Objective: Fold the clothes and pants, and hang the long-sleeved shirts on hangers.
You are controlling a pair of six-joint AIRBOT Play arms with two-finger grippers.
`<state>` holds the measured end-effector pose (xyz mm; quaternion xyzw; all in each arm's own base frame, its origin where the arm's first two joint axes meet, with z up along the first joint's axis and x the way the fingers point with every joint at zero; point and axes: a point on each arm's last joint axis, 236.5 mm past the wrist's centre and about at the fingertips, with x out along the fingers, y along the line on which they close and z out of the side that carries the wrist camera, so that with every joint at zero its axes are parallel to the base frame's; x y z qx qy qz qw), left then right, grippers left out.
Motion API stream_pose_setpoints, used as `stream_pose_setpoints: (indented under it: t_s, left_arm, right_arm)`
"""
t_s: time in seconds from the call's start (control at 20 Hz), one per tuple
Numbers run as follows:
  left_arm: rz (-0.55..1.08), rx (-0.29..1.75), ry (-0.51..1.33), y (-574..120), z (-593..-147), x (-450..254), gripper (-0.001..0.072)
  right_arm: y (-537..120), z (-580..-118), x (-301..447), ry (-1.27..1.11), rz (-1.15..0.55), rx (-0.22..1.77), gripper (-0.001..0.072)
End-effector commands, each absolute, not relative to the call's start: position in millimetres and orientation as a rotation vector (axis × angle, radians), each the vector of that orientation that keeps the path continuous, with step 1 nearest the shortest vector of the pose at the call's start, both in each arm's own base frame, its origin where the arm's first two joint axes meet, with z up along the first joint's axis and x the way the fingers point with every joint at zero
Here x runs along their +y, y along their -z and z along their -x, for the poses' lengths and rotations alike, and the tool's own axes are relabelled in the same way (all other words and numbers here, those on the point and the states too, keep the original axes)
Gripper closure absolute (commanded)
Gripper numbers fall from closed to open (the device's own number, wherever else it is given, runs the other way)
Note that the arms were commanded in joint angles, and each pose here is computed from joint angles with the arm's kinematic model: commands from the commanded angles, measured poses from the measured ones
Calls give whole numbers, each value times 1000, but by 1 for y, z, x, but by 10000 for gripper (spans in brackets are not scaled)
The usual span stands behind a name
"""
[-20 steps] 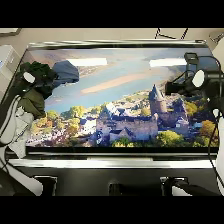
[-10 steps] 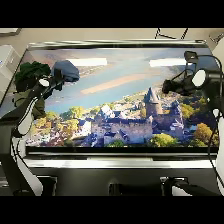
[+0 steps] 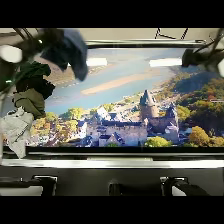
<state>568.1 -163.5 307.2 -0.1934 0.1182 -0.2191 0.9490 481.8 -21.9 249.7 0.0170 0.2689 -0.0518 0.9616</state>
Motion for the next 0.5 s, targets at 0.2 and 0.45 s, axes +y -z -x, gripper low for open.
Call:
stream_pose_setpoints:
  t_s: [0.2,0.45]
  left_arm:
    - [252,512,573,-304,-394,-249,689]
    - [439,1119,470,-29,-320,-319,689]
  right_arm:
    - [-327,-398,-31,145,-46,474,32]
    - [-266,-372,-34,163,-19,760,36]
